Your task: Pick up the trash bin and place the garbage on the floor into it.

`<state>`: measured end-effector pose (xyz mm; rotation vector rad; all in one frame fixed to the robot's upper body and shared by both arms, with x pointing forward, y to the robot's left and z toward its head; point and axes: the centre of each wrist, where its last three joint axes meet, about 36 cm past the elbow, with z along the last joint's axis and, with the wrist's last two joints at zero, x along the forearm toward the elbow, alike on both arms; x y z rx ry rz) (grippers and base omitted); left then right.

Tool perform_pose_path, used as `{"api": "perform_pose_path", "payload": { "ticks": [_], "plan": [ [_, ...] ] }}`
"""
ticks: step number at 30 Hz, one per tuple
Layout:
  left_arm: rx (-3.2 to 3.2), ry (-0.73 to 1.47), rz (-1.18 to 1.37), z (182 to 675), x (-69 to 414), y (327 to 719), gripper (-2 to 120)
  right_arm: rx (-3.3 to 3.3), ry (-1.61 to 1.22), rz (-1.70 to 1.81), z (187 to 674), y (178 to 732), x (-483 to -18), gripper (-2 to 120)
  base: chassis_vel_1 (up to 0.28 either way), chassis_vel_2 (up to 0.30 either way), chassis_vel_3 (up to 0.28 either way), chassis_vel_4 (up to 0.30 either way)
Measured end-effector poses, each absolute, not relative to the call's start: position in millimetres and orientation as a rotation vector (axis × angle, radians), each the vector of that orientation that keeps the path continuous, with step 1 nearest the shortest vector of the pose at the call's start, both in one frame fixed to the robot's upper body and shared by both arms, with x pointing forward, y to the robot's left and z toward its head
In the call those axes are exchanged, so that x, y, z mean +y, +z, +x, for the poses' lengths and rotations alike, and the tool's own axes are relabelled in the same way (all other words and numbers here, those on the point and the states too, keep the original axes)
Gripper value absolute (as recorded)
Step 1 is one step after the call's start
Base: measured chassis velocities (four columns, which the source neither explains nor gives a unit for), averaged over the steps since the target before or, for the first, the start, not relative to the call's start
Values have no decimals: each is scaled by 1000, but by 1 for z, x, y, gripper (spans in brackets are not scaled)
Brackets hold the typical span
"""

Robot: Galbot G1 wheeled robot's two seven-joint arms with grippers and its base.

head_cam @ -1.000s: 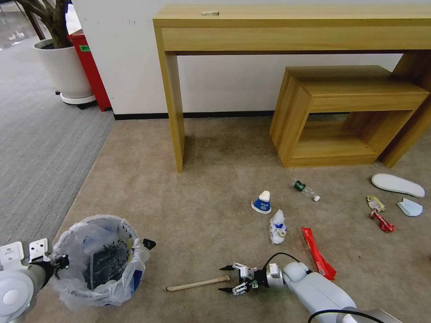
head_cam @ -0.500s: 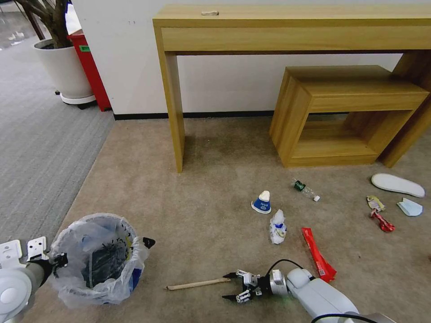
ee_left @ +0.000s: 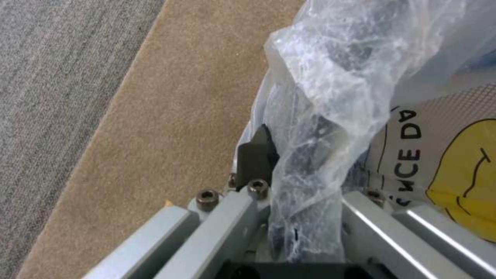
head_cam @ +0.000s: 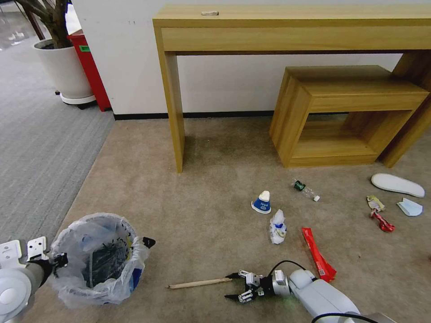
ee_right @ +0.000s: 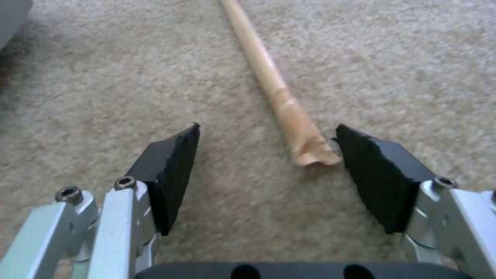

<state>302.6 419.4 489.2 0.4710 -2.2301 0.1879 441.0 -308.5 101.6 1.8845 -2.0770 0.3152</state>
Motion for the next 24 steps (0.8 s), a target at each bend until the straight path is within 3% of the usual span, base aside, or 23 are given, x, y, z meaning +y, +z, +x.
{"api": "perform_pose_path", "payload": {
  "ticks": [24],
  "plan": [
    [-2235,190,475,305,421,490,0,-2061,285,1898,438,96,-294,70,0,0,0,0]
  ]
}}
